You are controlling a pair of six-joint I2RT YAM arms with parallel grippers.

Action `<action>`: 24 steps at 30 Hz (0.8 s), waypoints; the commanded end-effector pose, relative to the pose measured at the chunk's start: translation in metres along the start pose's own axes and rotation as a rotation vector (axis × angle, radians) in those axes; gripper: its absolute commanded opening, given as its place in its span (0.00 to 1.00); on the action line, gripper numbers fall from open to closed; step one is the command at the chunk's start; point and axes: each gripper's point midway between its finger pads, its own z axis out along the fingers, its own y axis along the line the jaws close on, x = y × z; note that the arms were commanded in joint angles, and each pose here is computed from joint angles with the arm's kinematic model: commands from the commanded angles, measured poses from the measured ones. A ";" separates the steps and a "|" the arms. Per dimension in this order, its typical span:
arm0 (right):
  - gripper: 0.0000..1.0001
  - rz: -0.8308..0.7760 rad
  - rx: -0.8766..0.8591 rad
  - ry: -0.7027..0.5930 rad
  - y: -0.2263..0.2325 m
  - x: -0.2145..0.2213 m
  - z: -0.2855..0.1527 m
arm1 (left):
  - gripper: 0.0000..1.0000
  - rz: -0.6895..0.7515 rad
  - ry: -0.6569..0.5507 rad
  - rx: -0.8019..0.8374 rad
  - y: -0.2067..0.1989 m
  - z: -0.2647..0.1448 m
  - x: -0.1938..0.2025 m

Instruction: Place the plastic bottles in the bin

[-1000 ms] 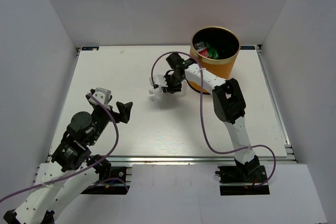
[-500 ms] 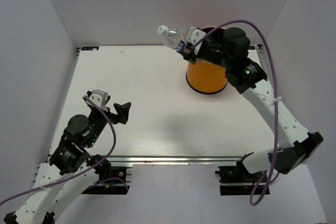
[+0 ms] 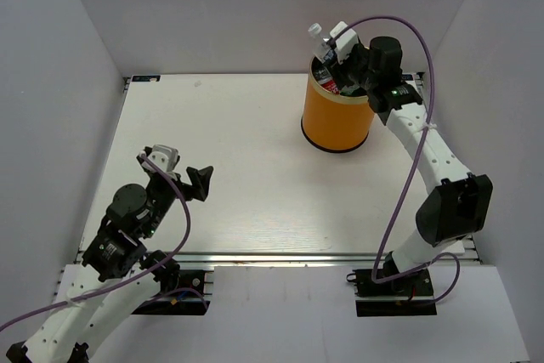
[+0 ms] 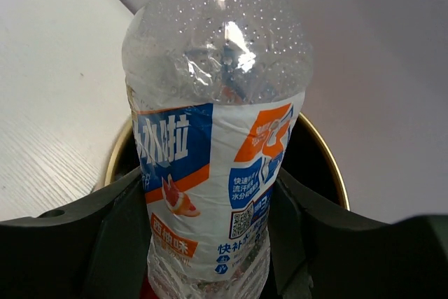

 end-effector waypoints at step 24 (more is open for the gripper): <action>0.90 0.331 -0.041 -0.111 0.099 0.015 -0.214 | 1.00 0.058 0.033 0.220 -0.038 0.009 0.012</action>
